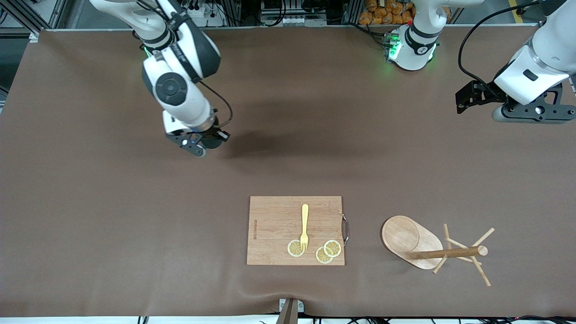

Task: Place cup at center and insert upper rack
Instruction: 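Lift the teal mug with the right gripper and carry it toward the table center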

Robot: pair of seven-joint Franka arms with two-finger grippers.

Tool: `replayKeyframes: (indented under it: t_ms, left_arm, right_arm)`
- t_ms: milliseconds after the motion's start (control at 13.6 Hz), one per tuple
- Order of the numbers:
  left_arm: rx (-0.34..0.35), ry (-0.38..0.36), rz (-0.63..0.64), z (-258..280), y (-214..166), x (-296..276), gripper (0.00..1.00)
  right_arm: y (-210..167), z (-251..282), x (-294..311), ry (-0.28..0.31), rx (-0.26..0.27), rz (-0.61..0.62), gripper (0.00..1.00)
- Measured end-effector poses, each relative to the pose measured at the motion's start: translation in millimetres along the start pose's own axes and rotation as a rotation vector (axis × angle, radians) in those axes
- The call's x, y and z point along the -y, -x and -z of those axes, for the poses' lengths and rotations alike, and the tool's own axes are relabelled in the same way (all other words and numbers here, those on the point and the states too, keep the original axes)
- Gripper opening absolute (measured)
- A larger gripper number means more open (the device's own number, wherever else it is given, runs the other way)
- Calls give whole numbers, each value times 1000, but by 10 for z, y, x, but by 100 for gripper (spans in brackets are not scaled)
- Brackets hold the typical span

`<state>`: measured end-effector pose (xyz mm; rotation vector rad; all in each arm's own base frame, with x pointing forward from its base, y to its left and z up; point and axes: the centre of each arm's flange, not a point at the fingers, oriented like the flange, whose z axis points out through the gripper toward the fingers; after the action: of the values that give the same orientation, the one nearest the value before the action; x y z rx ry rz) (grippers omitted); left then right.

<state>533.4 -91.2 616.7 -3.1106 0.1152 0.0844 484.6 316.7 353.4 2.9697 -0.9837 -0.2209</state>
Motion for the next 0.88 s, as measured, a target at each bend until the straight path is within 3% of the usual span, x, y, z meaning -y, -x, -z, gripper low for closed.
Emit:
replayKeyframes:
  t_ms: [513,880]
  left_arm:
    - [7,0,4,-34,-16,22,100]
    - [10,0,6,-53,-25,34,100]
  right_arm:
    - [909,-332,1070,-82,58,-302,5]
    - [1034,-705,1483,-144,65,-537,5]
